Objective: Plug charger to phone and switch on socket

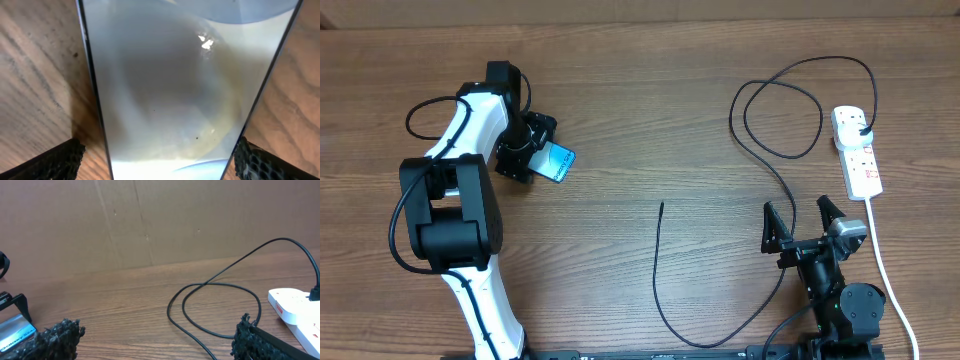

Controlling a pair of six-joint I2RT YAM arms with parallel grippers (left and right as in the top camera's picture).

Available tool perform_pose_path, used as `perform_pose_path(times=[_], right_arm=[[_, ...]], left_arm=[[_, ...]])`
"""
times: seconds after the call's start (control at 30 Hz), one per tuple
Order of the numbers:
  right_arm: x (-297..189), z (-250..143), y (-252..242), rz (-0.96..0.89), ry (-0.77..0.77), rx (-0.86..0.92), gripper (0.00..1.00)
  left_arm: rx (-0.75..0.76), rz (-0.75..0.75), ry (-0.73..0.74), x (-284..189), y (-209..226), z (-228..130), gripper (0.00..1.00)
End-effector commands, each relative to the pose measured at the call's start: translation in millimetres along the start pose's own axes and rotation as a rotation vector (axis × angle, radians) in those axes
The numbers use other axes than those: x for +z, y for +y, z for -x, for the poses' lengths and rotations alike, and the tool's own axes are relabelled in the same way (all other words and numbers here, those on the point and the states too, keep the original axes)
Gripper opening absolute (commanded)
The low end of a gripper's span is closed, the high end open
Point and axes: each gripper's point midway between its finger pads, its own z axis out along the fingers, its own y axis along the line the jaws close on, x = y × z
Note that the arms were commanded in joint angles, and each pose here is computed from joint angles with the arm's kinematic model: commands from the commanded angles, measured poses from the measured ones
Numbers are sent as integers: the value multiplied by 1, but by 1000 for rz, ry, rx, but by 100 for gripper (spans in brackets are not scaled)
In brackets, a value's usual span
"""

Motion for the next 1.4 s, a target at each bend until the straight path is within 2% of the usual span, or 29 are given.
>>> perform_pose_path(times=[0.0, 0.53, 1.37], right_arm=[[0, -2, -1, -3, -2, -4, 100], [0, -2, -1, -3, -2, -4, 100], [0, -2, -1, -3, -2, -4, 100]], left_arm=[[-39, 79, 8, 19, 16, -2, 100], [-2, 69, -53, 16, 10, 10, 100], [45, 103, -36, 15, 18, 6, 100]])
